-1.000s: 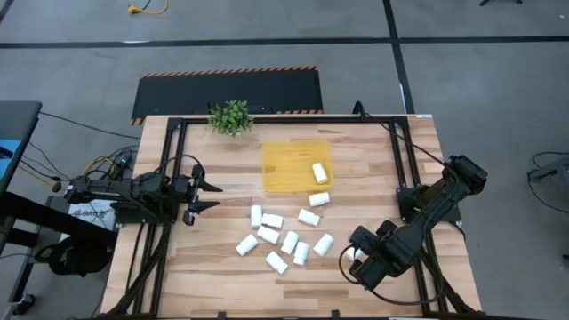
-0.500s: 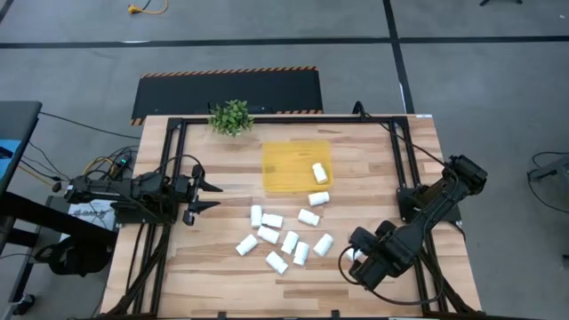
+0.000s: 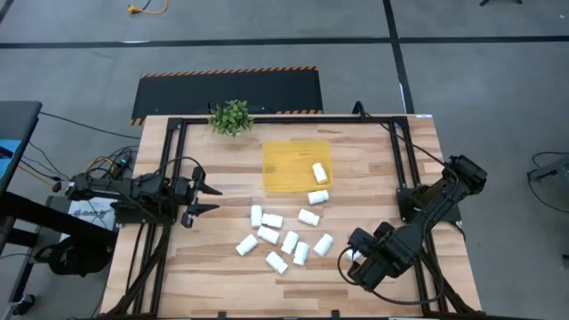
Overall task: Pick and place pill bottles into a basket
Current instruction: Put the white pill bottle into the yellow bin
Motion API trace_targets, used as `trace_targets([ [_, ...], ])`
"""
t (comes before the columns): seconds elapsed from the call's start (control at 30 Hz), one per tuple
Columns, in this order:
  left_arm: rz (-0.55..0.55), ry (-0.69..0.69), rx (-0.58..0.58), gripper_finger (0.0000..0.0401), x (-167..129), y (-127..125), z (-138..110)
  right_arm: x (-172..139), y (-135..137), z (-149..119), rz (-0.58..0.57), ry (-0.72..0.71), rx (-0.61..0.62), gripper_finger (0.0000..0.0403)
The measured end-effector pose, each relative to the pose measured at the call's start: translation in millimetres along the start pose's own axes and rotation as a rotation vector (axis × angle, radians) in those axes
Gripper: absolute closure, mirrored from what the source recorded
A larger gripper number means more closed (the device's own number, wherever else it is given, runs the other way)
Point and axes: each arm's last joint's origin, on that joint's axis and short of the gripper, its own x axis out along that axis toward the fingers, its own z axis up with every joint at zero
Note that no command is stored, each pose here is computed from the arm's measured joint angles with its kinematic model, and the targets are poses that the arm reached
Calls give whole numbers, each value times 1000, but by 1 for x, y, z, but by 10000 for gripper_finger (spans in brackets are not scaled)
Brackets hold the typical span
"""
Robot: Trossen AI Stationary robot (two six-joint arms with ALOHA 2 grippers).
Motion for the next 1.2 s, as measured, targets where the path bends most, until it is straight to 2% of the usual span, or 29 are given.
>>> trace_targets([
  [0.6,-183,8,-5,224,-2,-18,-1,0,1,0,8,-2,-27,17],
  [0.87,-187,8,-5,224,-2,-18,-1,0,7,1,70,-15,-26,16],
  [0.97,-187,9,-5,224,-2,-18,-1,-1,10,1,100,-20,-62,16],
  [1.2,-186,8,-5,224,-2,-18,-1,-1,10,2,102,-43,-61,16],
])
